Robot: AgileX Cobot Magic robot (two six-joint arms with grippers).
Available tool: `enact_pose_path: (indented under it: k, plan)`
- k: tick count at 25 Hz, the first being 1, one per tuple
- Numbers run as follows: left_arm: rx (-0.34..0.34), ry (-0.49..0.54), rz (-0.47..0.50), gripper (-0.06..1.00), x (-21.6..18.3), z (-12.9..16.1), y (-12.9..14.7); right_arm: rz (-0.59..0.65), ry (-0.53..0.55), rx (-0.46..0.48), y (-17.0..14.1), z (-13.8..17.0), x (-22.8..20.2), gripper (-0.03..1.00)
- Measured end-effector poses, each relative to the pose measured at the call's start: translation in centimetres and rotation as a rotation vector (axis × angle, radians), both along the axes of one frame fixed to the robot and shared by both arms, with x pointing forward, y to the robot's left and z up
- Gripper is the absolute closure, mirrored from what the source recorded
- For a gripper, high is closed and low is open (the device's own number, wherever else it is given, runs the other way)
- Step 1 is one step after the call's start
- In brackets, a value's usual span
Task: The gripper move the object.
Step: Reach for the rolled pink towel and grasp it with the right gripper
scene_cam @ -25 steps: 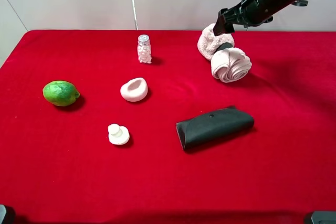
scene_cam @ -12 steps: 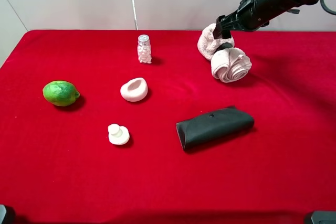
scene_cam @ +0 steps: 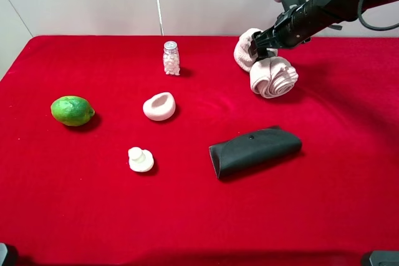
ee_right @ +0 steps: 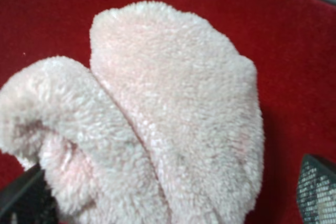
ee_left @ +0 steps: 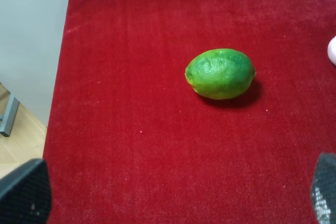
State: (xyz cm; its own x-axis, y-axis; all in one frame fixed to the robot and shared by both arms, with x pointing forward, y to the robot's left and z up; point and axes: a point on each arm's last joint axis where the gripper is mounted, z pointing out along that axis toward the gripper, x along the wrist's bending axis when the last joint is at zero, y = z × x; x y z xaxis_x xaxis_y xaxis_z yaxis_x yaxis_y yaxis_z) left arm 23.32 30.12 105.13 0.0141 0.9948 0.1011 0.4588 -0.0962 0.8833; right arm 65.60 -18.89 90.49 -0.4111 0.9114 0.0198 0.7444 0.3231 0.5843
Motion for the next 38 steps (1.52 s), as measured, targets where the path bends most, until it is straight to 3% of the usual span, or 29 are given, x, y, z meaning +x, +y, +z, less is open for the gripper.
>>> enact_pose_path:
  k: [16, 29, 32, 36, 38]
  plan:
    - [0.0, 0.0, 0.0, -0.03, 0.0, 0.0, 0.0, 0.016, 0.071, 0.015, 1.7, -3.3, 0.9, 0.27]
    - [0.0, 0.0, 0.0, -0.03, 0.0, 0.0, 0.0, 0.022, 0.095, 0.018, 1.8, -3.6, 0.8, 0.27]
    - [0.0, 0.0, 0.0, -0.03, 0.0, 0.0, 0.0, 0.024, 0.101, 0.019, 1.8, -3.7, 0.7, 0.34]
    - [0.0, 0.0, 0.0, -0.03, 0.0, 0.0, 0.0, 0.024, 0.105, 0.022, 1.8, -3.6, 0.7, 0.52]
    - [0.0, 0.0, 0.0, -0.03, 0.0, 0.0, 0.0, 0.025, 0.106, 0.023, 1.8, -3.6, 0.7, 0.56]
